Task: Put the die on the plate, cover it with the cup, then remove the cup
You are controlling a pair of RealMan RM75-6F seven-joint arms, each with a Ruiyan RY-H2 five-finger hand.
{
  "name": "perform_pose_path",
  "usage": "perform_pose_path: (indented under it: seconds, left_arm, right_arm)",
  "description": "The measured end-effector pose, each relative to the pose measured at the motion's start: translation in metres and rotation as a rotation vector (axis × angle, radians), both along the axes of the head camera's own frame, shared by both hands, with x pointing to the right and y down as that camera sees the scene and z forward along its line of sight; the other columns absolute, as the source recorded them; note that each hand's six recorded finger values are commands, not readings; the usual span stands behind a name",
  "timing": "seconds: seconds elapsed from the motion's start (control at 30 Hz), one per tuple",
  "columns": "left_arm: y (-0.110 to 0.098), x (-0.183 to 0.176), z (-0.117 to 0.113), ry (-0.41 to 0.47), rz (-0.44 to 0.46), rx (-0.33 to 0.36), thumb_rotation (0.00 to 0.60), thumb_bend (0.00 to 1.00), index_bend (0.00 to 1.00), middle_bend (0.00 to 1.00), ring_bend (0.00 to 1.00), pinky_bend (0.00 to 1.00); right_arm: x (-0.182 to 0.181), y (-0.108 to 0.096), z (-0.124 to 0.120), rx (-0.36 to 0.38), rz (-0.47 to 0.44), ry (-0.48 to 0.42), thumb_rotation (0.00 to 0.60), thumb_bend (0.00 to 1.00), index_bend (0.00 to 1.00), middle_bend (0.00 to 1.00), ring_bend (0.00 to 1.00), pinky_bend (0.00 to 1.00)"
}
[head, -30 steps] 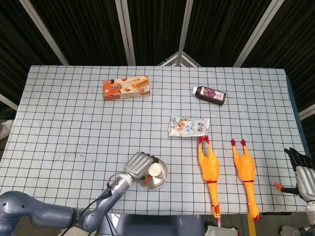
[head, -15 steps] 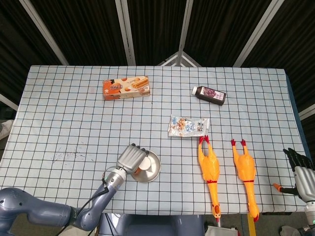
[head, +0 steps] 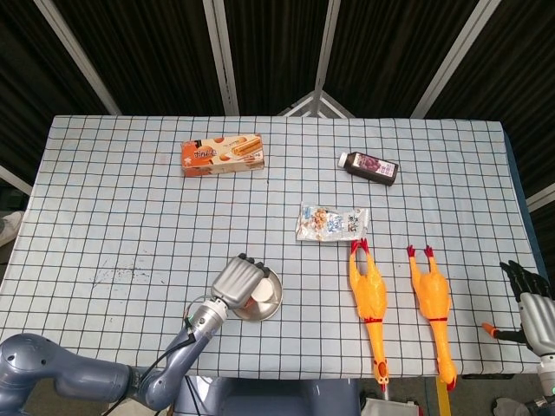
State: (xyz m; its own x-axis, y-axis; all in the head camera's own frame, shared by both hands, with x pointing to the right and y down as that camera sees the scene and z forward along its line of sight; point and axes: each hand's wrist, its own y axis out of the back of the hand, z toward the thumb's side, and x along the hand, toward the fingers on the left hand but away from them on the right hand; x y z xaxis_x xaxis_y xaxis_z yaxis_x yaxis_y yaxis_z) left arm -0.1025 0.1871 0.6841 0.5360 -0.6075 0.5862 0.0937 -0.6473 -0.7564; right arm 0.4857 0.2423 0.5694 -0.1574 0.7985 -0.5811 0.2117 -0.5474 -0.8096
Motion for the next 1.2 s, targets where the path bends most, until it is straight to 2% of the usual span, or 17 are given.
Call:
perform_pose_path:
  seconds: [0.13, 0.27, 0.43, 0.53, 0.7, 0.83, 1.03, 1.2]
  left_arm:
    - [-0.01, 0.0, -0.018, 0.101, -0.077, -0.05, 0.6, 0.42, 0.51, 0.37, 0.35, 0.29]
    - [-0.029, -0.013, -0.039, 0.141, -0.133, -0.043, 0.6, 0.42, 0.5, 0.36, 0.34, 0.28]
    - [-0.063, -0.056, -0.058, 0.092, -0.217, 0.019, 0.6, 0.42, 0.49, 0.35, 0.33, 0.28]
    - [-0.081, -0.091, -0.059, 0.036, -0.299, 0.036, 0.6, 0.42, 0.48, 0.34, 0.32, 0.27]
    - [-0.095, -0.139, -0.043, -0.019, -0.418, 0.007, 0.6, 0.42, 0.47, 0.33, 0.31, 0.25]
    - [-0.1, -0.176, -0.021, -0.073, -0.482, -0.025, 0.6, 0.42, 0.46, 0.32, 0.29, 0.25]
    - [-0.097, -0.219, 0.012, -0.148, -0.522, -0.063, 0.6, 0.42, 0.46, 0.28, 0.25, 0.23]
    - [-0.086, -0.227, 0.034, -0.17, -0.487, -0.081, 0.6, 0.42, 0.45, 0.24, 0.21, 0.21]
  right_arm:
    - [0.0, 0.001, -0.001, 0.0, -0.001, 0.001, 0.6, 0.09, 0.03, 0.02, 0.07, 0.0]
    - [0.0, 0.001, -0.001, 0.001, -0.001, 0.001, 0.6, 0.09, 0.03, 0.02, 0.07, 0.0]
    - [-0.001, 0.001, -0.003, 0.006, 0.0, 0.002, 0.6, 0.09, 0.02, 0.02, 0.07, 0.0]
    - [-0.001, 0.001, -0.003, 0.007, 0.0, 0.001, 0.6, 0.09, 0.03, 0.02, 0.07, 0.0]
    - [-0.002, 0.002, -0.002, 0.002, -0.006, 0.004, 0.6, 0.09, 0.03, 0.02, 0.07, 0.0]
    - [-0.002, 0.002, 0.0, -0.008, -0.003, 0.008, 0.6, 0.09, 0.03, 0.02, 0.07, 0.0]
    - [-0.001, 0.003, 0.006, -0.035, 0.001, 0.015, 0.6, 0.09, 0.03, 0.02, 0.07, 0.0]
    - [-0.002, 0.002, 0.005, -0.031, -0.005, 0.024, 0.6, 0.09, 0.02, 0.02, 0.07, 0.0]
